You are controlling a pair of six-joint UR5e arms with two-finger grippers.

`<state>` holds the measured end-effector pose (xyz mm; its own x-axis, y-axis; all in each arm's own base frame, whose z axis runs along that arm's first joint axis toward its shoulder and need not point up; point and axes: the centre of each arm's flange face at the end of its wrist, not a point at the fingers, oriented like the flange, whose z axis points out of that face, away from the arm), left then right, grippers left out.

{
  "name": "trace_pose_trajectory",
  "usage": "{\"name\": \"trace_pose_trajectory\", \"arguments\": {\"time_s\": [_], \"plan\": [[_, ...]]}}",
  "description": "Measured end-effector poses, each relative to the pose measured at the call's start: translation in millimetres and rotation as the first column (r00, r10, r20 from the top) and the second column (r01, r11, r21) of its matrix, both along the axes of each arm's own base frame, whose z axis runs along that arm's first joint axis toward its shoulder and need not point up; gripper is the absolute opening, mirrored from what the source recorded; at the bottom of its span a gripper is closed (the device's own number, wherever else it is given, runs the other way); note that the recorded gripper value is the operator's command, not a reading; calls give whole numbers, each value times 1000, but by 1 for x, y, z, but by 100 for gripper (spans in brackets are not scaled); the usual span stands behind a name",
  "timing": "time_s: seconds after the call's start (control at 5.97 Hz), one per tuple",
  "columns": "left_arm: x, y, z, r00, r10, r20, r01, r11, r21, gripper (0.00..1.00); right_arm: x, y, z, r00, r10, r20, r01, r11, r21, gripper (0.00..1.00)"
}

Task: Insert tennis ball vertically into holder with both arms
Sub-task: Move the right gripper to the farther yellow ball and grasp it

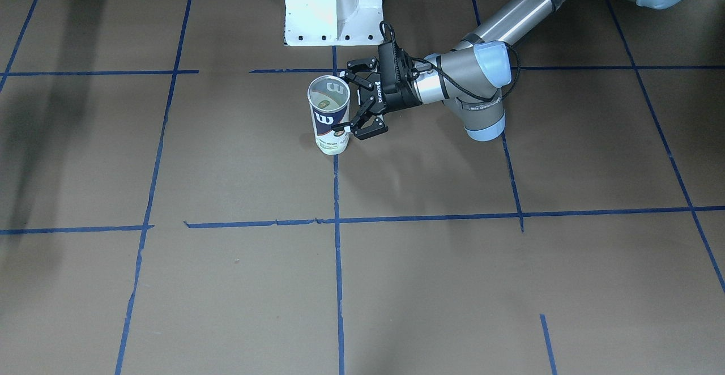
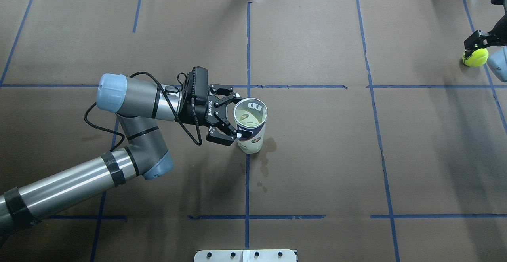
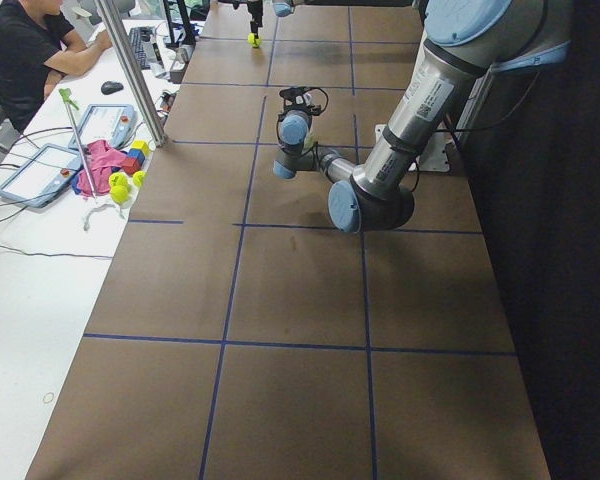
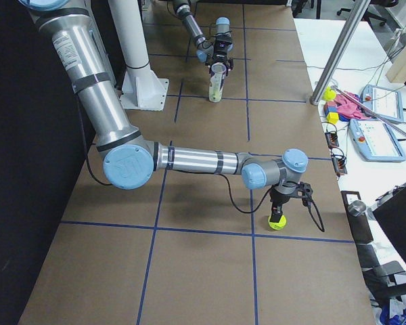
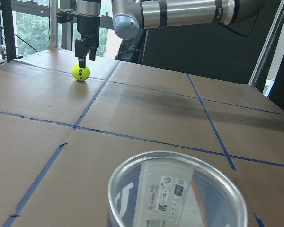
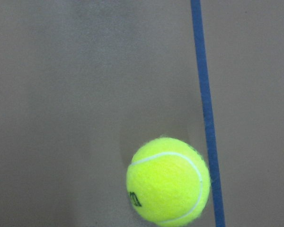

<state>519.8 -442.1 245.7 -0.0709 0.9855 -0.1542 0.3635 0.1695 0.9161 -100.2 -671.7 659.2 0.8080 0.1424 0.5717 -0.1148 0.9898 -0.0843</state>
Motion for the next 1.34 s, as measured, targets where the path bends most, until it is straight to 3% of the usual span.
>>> {"name": "trace_pose_trajectory", "arguments": {"time_s": [0.33,0.67,1.34], "plan": [[0,1,2,1000,1,2,-1,1000,-1,99,2,-8,9,999,15,-35,-13,999,44,99],[1,1,2,1000,1,3,-1,1000,-3,99,1,-9,22,999,39,-27,-36,996,87,99],[1,1,3,1000,2,6,-2,1000,-6,99,-19,-9,20,999,38,-27,-35,996,88,99]]}}
